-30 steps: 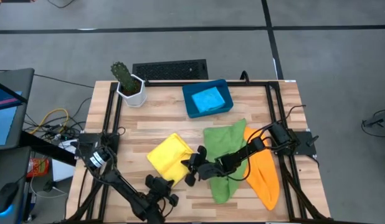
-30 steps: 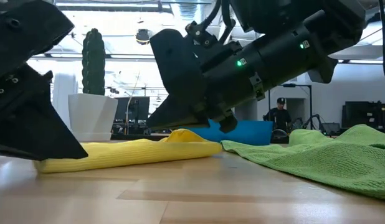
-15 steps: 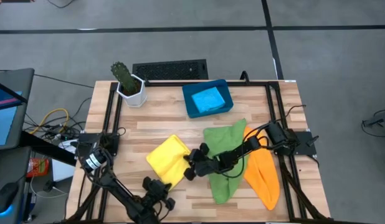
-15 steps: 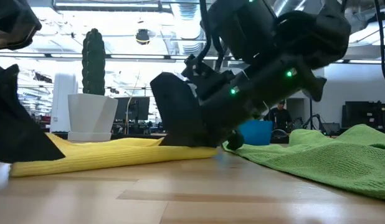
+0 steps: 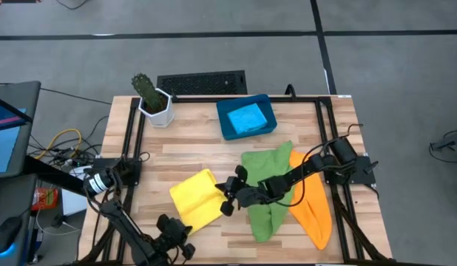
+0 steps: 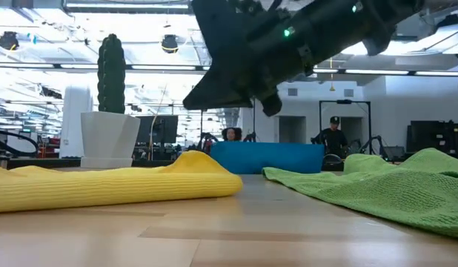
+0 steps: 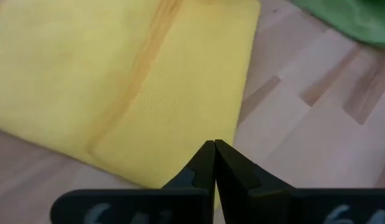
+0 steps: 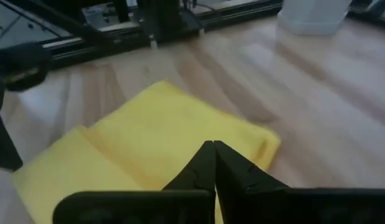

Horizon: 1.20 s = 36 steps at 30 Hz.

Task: Fold microfiber towels
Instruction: Fold the yellow microfiber cloth

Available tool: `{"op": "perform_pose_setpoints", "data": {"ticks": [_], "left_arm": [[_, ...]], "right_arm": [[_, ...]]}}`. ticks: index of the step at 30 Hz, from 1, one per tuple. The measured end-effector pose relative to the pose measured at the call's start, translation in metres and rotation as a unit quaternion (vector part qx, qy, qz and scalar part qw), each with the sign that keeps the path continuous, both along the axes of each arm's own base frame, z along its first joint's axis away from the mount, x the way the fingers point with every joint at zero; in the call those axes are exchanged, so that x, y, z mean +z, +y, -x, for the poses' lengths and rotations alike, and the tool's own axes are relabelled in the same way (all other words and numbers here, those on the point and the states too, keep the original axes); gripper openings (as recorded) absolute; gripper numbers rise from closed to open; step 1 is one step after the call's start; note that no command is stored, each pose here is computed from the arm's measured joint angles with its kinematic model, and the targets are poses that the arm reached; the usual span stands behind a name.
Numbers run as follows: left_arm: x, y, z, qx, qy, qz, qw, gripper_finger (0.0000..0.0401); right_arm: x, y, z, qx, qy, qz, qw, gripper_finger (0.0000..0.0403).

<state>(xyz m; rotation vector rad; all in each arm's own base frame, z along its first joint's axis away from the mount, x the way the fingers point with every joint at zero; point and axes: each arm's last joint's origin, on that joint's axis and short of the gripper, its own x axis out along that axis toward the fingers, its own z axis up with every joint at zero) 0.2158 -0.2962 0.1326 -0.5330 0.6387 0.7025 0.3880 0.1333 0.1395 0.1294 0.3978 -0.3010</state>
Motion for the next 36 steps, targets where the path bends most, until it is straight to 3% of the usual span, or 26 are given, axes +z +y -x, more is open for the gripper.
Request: {"op": "perform_pose_setpoints", "data": {"ticks": [10, 12, 17, 21, 26, 31, 36], "left_arm": [[-0.003, 0.001, 0.014, 0.005, -0.040, -0.034, 0.999, 0.0000], [-0.008, 0.008, 0.013, 0.012, -0.056, -0.044, 0.997, 0.0000], [-0.034, 0.032, 0.015, 0.045, -0.031, -0.036, 0.998, 0.0000], [-0.043, 0.040, 0.027, 0.093, -0.028, -0.004, 0.995, 0.0000], [-0.034, 0.031, 0.038, 0.082, -0.024, 0.016, 0.996, 0.0000], [0.022, 0.035, 0.041, 0.077, -0.084, 0.040, 0.993, 0.0000], [0.076, 0.063, 0.053, 0.072, -0.094, 0.016, 0.993, 0.0012]], "right_arm": [[-0.055, 0.010, -0.005, 0.026, -0.009, -0.077, 0.997, 0.0020], [-0.072, 0.009, -0.006, 0.014, 0.001, -0.097, 0.995, 0.0022], [-0.077, 0.009, -0.007, -0.004, -0.005, -0.117, 0.993, 0.0017], [-0.059, 0.009, -0.005, 0.022, 0.001, -0.106, 0.994, 0.0019], [0.005, 0.004, -0.005, 0.043, -0.055, -0.082, 0.994, 0.0026], [0.040, -0.021, 0.001, 0.014, -0.042, -0.101, 0.994, 0.0037], [0.052, -0.052, -0.003, 0.029, -0.028, -0.142, 0.989, 0.0094]]}}
